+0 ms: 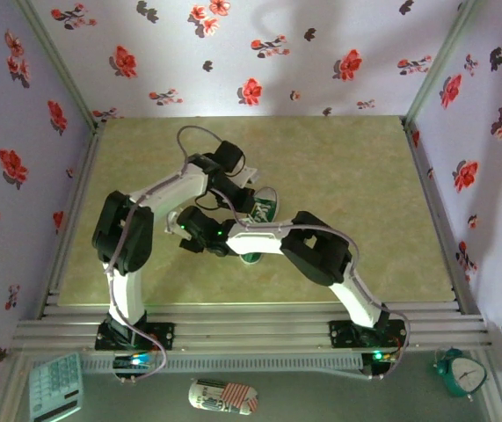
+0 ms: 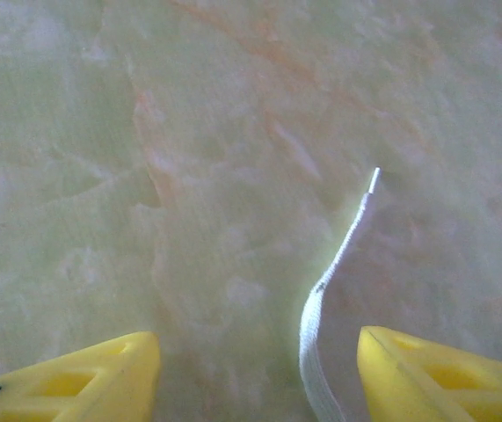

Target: Tie the shoes

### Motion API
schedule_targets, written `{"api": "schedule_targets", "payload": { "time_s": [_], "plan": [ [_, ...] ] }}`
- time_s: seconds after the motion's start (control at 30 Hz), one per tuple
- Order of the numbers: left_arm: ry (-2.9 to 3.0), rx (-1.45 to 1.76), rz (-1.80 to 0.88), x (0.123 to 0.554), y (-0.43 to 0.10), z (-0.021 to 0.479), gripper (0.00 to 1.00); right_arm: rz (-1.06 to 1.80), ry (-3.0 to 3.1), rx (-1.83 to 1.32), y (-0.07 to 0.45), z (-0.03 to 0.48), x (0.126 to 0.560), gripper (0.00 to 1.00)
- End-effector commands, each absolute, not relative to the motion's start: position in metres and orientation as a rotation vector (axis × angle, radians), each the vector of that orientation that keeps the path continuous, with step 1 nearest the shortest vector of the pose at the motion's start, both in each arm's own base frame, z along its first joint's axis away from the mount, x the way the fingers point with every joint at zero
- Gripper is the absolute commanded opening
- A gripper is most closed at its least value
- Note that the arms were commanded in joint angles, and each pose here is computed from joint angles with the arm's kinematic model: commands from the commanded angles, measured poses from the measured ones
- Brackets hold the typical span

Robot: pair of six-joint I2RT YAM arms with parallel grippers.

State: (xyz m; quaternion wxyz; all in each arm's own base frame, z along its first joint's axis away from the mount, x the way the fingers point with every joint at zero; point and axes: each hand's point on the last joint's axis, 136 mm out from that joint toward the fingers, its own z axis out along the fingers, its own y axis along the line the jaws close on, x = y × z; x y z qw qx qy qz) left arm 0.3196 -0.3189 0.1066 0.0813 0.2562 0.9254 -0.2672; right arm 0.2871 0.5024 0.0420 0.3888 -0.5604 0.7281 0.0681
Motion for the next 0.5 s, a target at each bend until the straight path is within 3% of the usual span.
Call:
{"api": "schedule_targets", "payload": {
  "time_s": [0.0,0.47],
  "plan": [
    [2.768,0.831,-0.827,0.319,-0.319,0.106,0.00,0.175,1.876,-1.459,0.502,0.032,0.294,0.62],
    [2.778,0.866,-0.827,0.320,-0.322,0.096,0.00,0.145,2.083,-1.346,0.477,-0.003,0.322,0.56]
  ]
}}
